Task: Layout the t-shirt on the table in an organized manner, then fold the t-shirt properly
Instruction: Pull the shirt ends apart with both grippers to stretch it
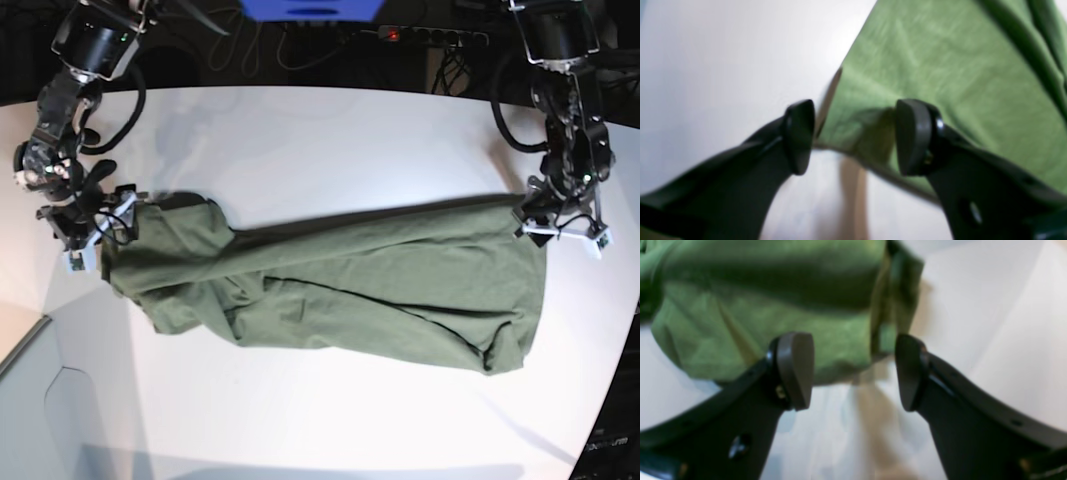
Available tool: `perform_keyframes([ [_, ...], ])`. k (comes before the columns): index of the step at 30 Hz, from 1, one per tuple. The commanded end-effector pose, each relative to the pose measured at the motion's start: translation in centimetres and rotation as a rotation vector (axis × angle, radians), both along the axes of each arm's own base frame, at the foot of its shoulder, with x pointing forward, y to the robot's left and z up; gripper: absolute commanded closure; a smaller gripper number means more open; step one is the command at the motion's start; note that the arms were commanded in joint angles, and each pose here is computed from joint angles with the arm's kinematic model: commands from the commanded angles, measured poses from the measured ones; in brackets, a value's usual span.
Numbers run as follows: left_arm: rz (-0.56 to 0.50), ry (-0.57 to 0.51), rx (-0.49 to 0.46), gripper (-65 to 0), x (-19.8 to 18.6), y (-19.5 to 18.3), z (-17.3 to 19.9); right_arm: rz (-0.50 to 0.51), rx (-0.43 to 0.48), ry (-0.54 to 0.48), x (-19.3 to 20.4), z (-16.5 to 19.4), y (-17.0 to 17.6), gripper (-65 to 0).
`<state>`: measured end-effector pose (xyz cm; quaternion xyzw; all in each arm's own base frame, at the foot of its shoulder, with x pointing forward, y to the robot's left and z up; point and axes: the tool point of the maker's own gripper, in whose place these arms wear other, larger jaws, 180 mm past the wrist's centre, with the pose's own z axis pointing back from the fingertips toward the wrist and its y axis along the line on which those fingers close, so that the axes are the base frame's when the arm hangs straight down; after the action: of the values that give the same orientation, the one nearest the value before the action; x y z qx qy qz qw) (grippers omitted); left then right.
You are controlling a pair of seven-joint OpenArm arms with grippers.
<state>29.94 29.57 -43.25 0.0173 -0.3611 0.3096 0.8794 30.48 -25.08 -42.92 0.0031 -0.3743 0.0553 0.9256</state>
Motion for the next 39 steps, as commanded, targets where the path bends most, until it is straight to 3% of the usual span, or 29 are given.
perform_keyframes([
  [1,0.003,-0.038,0.025,-40.4,0.8,0.7,1.2,0.004,-0.002,-0.051,1.0,1.2,-0.4,-38.3],
  [10,0.004,-0.015,0.029,-42.3,-0.2,0.8,0.6,0.003,0.023,-0.024,0.7,0.1,0.0,-36.0],
  [22,0.005,-0.015,0.035,-42.4,-0.2,1.1,0.7,0.005,0.039,-0.024,0.7,0.0,0.9,0.0],
  [31,0.005,-0.017,0.031,-42.4,-0.2,1.0,0.7,0.007,-0.048,-0.099,1.0,3.4,-0.5,-0.2],
  [39,0.005,-0.015,0.028,-42.4,-0.2,0.9,0.5,0.004,-0.014,-0.056,0.5,1.7,-0.1,-27.1],
])
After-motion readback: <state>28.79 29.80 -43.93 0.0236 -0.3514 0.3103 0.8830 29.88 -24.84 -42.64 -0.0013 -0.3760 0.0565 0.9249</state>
